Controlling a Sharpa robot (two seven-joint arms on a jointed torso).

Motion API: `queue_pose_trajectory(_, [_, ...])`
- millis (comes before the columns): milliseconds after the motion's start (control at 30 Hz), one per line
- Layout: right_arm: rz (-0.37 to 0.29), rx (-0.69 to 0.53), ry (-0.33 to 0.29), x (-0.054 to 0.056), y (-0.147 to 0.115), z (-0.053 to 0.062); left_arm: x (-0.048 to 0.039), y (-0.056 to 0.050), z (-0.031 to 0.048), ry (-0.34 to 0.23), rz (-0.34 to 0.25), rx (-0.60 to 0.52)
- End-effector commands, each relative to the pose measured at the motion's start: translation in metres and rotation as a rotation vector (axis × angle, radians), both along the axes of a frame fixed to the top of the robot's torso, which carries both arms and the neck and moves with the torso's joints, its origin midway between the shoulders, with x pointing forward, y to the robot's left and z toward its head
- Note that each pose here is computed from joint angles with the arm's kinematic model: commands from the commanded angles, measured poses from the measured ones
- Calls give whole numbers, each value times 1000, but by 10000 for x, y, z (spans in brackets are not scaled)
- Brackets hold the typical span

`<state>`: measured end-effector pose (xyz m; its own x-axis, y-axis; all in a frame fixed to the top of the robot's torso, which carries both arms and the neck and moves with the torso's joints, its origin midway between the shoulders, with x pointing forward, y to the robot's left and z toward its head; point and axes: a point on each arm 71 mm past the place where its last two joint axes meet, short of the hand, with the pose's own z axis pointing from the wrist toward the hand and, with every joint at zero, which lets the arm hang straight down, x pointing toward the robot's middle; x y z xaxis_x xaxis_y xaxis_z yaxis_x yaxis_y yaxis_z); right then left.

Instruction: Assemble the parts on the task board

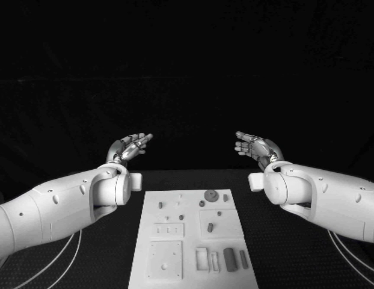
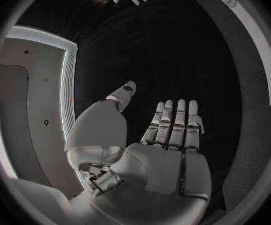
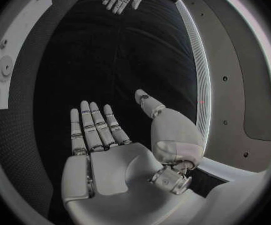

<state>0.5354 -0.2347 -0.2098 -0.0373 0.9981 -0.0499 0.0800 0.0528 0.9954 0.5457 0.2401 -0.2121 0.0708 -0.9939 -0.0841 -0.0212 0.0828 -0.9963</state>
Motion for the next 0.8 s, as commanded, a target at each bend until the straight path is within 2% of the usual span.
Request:
queue_pose_trajectory(33, [177, 22, 120, 108, 28, -4, 165, 38, 44, 69, -83, -52])
queue_pose_trajectory(200, [213, 2, 158, 243, -64, 71, 344, 161, 157, 76, -81, -42])
queue_pose_trajectory(300, [224, -5, 169, 282, -94, 96, 400, 203, 200, 78, -80, -38])
queue_pose_trajectory(400, [227, -7, 172, 292, -101, 103, 419, 217, 215, 79, -80, -37])
queue_pose_trajectory(433, [272, -266, 56, 372, -106, 139, 417, 214, 207, 83, -106, -52])
queue_pose_trajectory(800, [346, -594, -55, 398, -72, 62, 397, 249, 216, 60, -105, -42])
